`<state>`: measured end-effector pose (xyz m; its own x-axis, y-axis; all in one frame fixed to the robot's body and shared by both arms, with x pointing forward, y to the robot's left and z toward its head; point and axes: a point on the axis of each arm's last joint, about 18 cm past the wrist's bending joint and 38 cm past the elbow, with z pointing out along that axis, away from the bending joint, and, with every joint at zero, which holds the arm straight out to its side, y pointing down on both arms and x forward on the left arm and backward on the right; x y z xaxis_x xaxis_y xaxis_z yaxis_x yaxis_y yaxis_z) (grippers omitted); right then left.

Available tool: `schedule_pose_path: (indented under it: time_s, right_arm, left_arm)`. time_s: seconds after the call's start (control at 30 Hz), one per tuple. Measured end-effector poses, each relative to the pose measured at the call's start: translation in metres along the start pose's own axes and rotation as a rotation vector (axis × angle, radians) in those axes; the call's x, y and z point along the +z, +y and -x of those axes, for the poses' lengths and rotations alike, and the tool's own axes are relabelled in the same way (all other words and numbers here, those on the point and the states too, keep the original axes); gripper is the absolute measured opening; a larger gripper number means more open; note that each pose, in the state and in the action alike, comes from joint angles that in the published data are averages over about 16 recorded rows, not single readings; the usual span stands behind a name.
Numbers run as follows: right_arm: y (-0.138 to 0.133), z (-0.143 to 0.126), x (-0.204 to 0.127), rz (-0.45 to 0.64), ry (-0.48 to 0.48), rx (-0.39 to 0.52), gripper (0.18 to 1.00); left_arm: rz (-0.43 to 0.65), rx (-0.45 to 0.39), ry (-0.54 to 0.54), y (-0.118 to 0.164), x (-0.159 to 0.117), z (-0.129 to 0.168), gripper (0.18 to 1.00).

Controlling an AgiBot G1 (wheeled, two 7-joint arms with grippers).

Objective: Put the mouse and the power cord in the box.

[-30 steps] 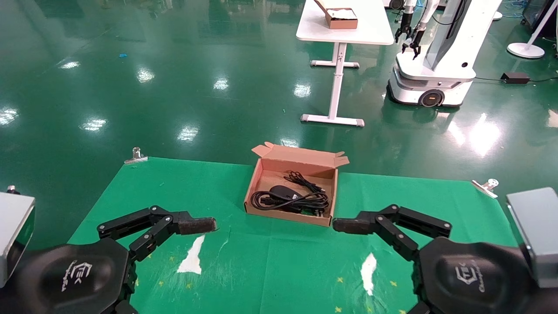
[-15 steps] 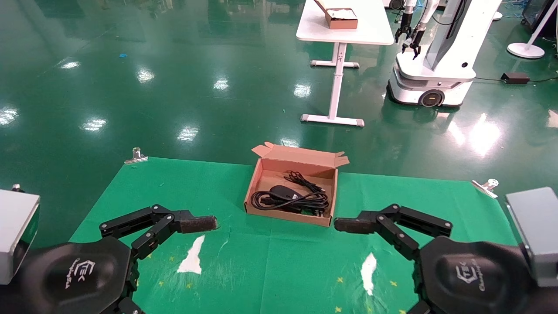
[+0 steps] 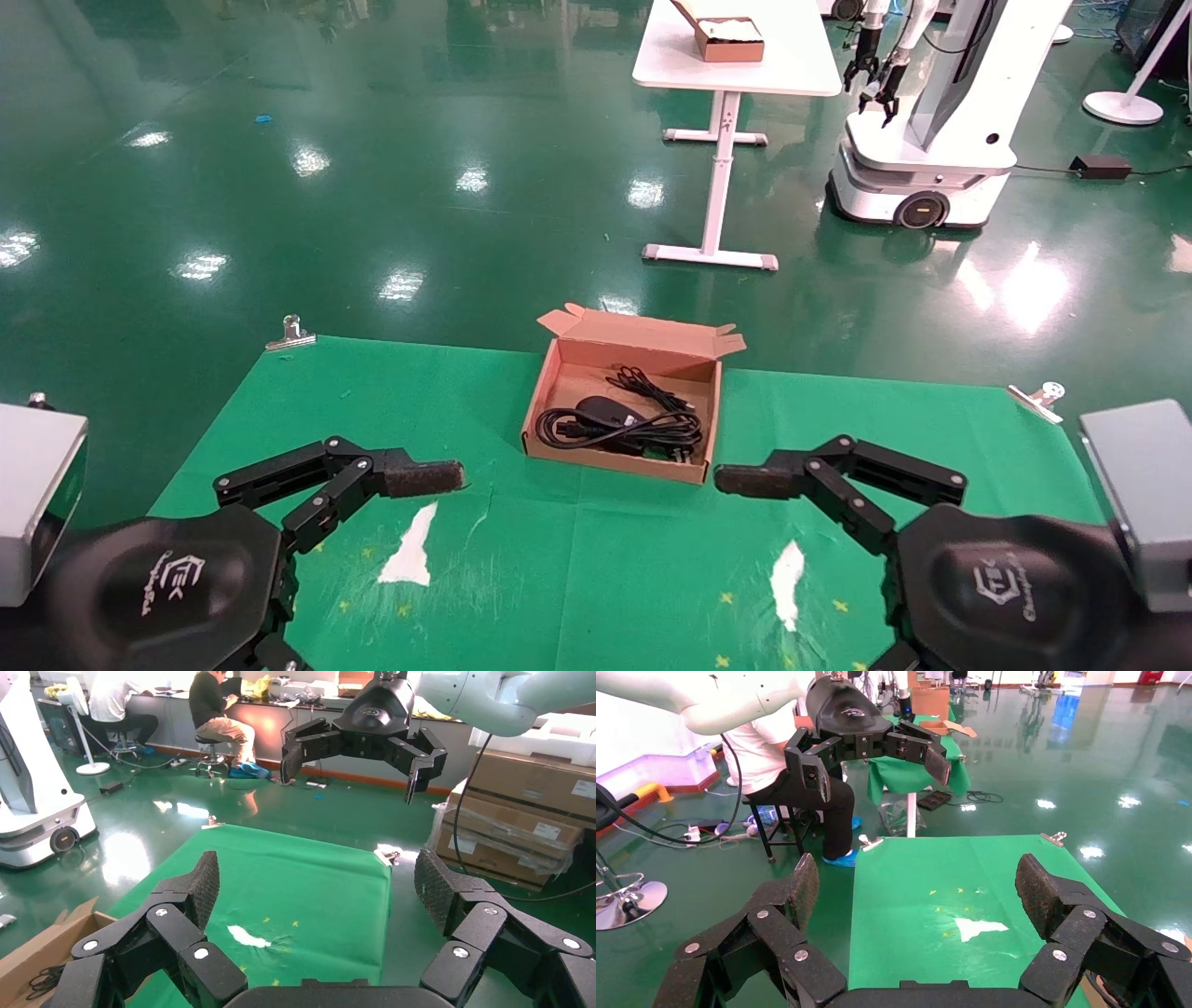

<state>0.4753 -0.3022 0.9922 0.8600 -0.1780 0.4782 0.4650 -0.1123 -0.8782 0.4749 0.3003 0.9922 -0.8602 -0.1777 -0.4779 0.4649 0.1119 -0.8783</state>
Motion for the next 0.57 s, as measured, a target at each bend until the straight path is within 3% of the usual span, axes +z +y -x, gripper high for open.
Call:
schedule_pose_path:
  time_s: [0.57]
  right_arm:
    - [0.0001, -0.0002, -0.0001, 0.002, 0.001, -0.001, 1.001]
  left_arm:
    - [0.000, -0.001, -0.001, 0.0002, 0.0002, 0.0003, 1.000]
